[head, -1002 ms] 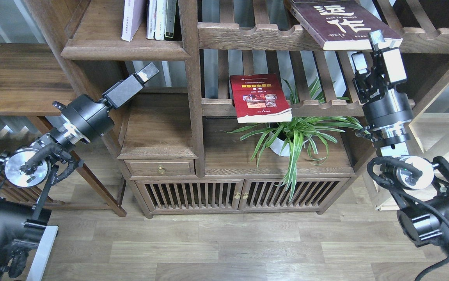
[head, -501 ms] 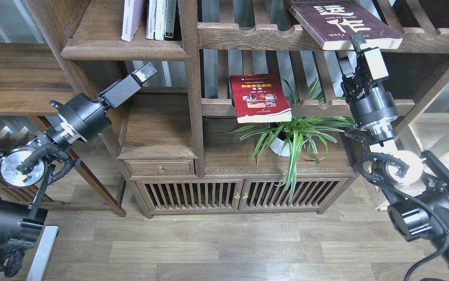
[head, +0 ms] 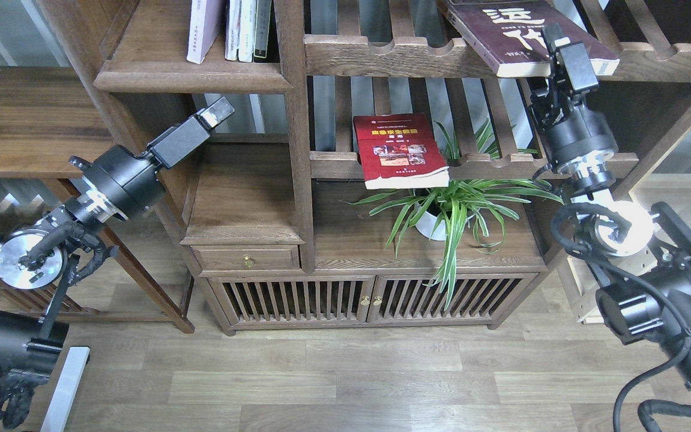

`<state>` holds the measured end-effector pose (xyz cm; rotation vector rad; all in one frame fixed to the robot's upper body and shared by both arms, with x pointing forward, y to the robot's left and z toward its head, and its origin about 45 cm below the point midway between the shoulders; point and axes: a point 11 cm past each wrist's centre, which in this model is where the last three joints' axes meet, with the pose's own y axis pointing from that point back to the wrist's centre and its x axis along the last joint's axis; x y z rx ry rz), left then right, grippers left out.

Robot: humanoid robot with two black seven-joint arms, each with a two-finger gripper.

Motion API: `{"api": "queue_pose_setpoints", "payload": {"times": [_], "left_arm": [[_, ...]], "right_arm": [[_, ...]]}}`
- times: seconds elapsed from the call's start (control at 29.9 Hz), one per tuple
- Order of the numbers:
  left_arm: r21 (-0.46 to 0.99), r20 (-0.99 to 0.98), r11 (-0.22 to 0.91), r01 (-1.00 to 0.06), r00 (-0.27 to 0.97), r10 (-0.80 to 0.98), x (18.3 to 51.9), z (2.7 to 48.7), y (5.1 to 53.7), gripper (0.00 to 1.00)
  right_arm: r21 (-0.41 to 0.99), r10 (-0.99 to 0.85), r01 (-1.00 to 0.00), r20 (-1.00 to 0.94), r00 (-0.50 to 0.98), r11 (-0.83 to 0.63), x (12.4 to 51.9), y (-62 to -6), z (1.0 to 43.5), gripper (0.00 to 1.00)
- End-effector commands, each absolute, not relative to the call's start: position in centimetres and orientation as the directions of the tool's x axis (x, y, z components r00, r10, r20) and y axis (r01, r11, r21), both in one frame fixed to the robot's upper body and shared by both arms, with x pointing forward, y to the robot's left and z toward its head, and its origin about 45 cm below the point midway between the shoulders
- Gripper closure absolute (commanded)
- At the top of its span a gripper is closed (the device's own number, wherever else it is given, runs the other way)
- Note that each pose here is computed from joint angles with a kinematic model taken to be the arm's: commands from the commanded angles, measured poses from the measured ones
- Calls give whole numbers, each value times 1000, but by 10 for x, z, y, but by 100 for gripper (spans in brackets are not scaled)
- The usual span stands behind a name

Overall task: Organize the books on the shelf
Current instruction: 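Grasp the dark red book with the right gripper and pull it off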

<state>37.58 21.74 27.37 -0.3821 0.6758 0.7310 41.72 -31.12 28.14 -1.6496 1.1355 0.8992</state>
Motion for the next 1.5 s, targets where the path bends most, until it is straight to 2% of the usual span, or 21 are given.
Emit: {"api": "queue_pose_setpoints", "payload": {"times": [0.0,0.2,0.23,0.3,0.43,0.8,1.04,1.27,1.47], "left_arm": [[-89,-682,690,-718,549,483,376,274,218,1],[-90,-681,691,-717,551,482,376,274,217,1],[-90,-681,691,-717,551,482,376,274,217,1],[-90,-681,691,-717,551,482,376,274,217,1],[-91,-681,690,-718,550,483,376,274,218,1],[-84,-679,689,-720,547,489,376,273,220,1],[-77,-681,692,-718,545,489,375,271,219,1],[-37,-708,706,-708,517,481,364,250,212,1],[0,-738,767,-641,518,433,344,223,184,1]], "right_arm": [[-280,-285,-947,-905,315,-159,419,-312,284,34],[-290,-282,-945,-903,323,-154,418,-311,284,58],[-290,-284,-945,-903,323,-154,418,-312,285,63],[-304,-284,-941,-898,336,-151,419,-314,289,80],[-322,-286,-936,-892,351,-144,419,-318,294,96],[-374,-291,-914,-867,405,-160,397,-336,279,96],[-378,-281,-919,-875,394,-111,371,-360,255,97],[-265,-317,-963,-911,264,-41,333,-393,211,97],[-189,-324,-982,-928,186,-21,309,-401,185,97]]}}
